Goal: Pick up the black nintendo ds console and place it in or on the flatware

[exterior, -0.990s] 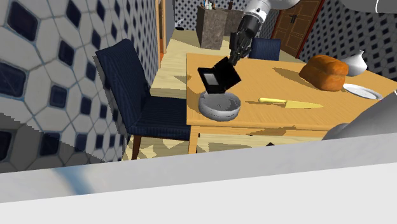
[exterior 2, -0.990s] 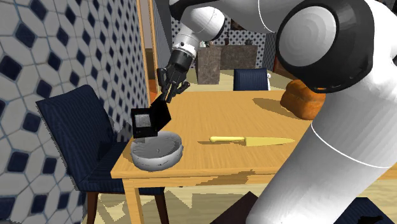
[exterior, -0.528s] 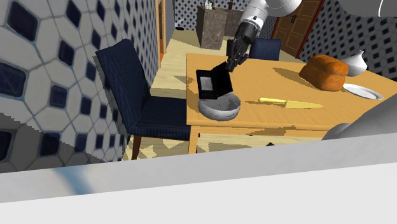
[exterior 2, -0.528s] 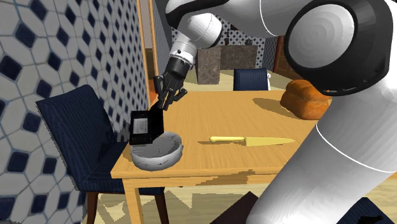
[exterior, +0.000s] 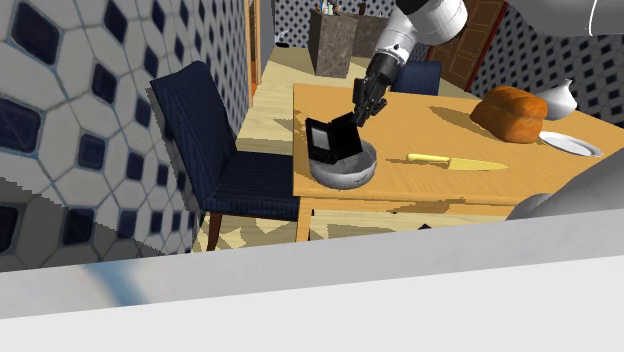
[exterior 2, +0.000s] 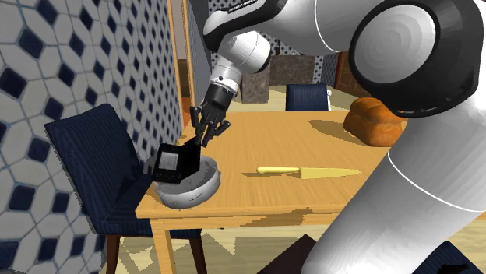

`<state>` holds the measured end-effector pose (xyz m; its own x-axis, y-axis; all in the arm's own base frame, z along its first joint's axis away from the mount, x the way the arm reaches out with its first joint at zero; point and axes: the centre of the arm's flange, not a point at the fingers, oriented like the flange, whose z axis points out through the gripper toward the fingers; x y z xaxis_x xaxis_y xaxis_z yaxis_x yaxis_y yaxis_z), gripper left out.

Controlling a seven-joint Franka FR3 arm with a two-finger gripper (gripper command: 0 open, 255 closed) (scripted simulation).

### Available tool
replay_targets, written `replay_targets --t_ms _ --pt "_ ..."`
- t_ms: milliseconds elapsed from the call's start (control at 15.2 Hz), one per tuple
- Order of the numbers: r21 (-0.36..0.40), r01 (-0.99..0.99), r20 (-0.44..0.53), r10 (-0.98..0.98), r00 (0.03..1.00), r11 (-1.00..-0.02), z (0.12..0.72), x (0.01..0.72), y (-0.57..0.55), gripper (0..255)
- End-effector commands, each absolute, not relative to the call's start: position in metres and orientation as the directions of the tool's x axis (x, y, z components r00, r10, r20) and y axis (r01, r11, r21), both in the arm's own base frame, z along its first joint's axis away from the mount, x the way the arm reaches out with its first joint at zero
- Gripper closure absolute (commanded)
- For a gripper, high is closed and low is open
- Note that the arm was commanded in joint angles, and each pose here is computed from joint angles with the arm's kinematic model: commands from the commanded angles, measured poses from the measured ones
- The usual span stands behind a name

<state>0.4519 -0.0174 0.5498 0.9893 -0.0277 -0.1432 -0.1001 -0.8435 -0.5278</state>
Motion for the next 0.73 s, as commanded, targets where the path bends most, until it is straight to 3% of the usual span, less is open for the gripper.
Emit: replay_targets --t_ms 0,594,660 --pt "-0.527 -0.098 -0.152 -0.02 0.988 -0.844 0.535 0.452 -0.013 255" --pt "-0.527 -0.098 -0.152 -0.02 0.988 -0.844 0.525 0.452 -0.013 255" --pt "-0.527 -0.098 -0.152 -0.02 0.988 -0.844 0.524 0.452 -0.013 0"
